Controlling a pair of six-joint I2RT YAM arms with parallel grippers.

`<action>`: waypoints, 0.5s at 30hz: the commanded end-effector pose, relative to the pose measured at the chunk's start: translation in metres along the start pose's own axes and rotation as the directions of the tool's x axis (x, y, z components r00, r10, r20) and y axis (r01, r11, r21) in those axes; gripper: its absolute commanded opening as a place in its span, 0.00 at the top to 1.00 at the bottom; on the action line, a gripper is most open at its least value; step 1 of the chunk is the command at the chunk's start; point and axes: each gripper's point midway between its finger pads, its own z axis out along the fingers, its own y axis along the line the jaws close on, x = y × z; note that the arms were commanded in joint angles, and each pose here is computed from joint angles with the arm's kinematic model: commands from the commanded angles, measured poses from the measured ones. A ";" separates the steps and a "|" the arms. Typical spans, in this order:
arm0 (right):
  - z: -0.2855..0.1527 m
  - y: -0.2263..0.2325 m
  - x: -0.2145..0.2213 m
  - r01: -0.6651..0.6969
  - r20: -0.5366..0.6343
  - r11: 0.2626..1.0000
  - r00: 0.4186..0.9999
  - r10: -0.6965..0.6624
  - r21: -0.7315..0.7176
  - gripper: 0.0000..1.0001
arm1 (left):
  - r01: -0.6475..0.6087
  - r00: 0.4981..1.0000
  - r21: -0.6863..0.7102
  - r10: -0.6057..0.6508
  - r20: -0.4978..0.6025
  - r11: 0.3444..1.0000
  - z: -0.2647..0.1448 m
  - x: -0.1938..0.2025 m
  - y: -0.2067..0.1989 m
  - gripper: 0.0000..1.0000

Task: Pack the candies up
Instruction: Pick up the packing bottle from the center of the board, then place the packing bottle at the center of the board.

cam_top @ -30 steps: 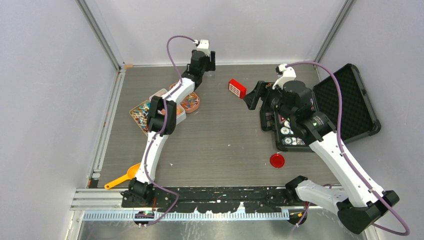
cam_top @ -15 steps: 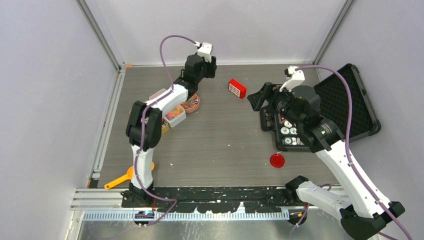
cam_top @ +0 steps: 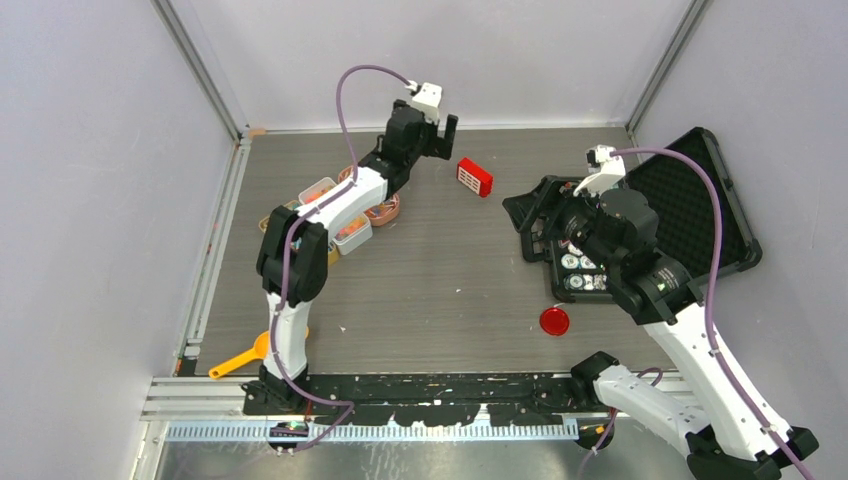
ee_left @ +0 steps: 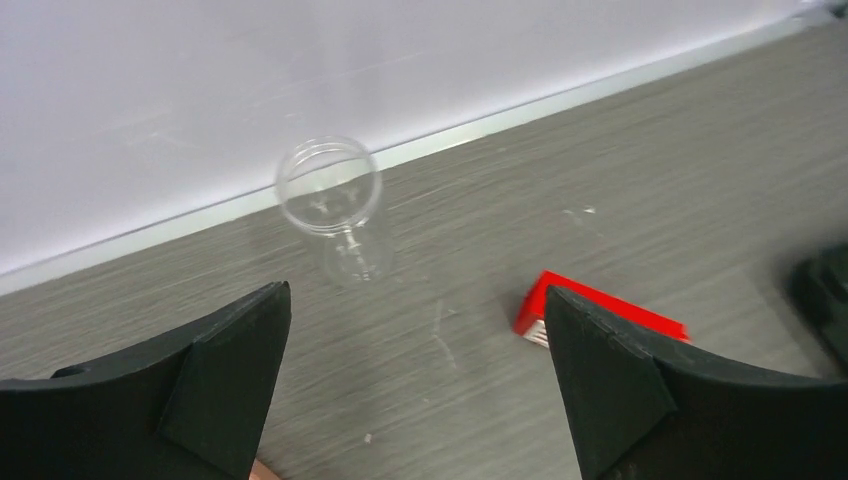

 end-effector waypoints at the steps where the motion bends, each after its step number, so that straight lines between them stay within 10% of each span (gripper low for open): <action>1: -0.002 0.006 -0.010 -0.025 0.038 0.999 0.999 0.026 -0.021 0.16 | 0.009 0.999 -0.078 -0.012 -0.034 0.997 0.020 0.012 0.029 0.00; 15: 0.019 0.002 -0.012 0.020 0.016 1.000 1.000 -0.020 0.016 0.16 | -0.023 1.000 -0.072 0.023 -0.004 0.997 0.098 0.039 0.058 0.00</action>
